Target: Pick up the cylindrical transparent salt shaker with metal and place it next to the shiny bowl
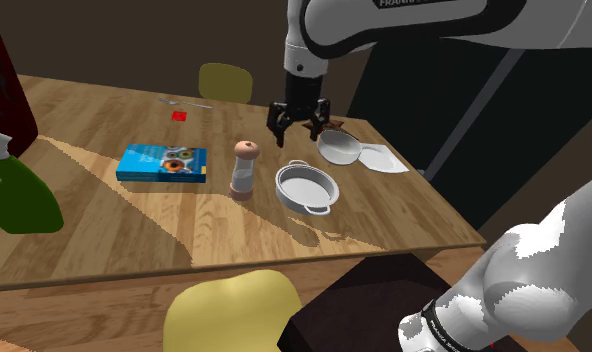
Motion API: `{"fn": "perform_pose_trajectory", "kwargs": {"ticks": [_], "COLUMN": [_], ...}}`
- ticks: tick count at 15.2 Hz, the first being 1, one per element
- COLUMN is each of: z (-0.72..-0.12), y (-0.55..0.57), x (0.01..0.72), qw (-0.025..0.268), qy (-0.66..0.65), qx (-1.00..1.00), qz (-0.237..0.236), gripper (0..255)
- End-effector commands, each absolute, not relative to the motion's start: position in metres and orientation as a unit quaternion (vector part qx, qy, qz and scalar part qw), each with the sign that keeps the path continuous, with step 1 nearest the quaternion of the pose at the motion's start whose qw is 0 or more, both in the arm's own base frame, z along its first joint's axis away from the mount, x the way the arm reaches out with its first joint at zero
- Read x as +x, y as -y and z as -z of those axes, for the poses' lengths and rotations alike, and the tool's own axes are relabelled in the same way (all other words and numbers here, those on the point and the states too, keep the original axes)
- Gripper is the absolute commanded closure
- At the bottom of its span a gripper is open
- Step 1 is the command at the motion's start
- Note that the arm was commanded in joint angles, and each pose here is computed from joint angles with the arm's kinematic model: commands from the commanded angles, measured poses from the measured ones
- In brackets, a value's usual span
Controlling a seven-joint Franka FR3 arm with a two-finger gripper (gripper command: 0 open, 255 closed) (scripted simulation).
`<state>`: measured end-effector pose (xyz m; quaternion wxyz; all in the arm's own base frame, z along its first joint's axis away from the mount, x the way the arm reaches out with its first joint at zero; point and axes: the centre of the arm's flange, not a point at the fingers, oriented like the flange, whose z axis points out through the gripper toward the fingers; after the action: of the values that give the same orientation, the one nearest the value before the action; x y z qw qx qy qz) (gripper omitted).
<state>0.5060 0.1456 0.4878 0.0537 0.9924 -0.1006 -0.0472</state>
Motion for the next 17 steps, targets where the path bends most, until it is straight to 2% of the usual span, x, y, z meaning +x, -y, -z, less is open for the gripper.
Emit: {"fn": "perform_pose_trajectory", "kwargs": {"ticks": [1, 9, 17], "z": [-0.476, -0.436, -0.395], "y": [-0.159, -0.204, -0.201], "x": [0.532, 0.622, 0.621], "qw": [0.055, 0.060, 0.061], "qy": [0.109, 0.140, 0.141], "qx": [0.991, 0.987, 0.987], "qz": [0.048, 0.053, 0.053], "gripper": [0, 0, 0]}}
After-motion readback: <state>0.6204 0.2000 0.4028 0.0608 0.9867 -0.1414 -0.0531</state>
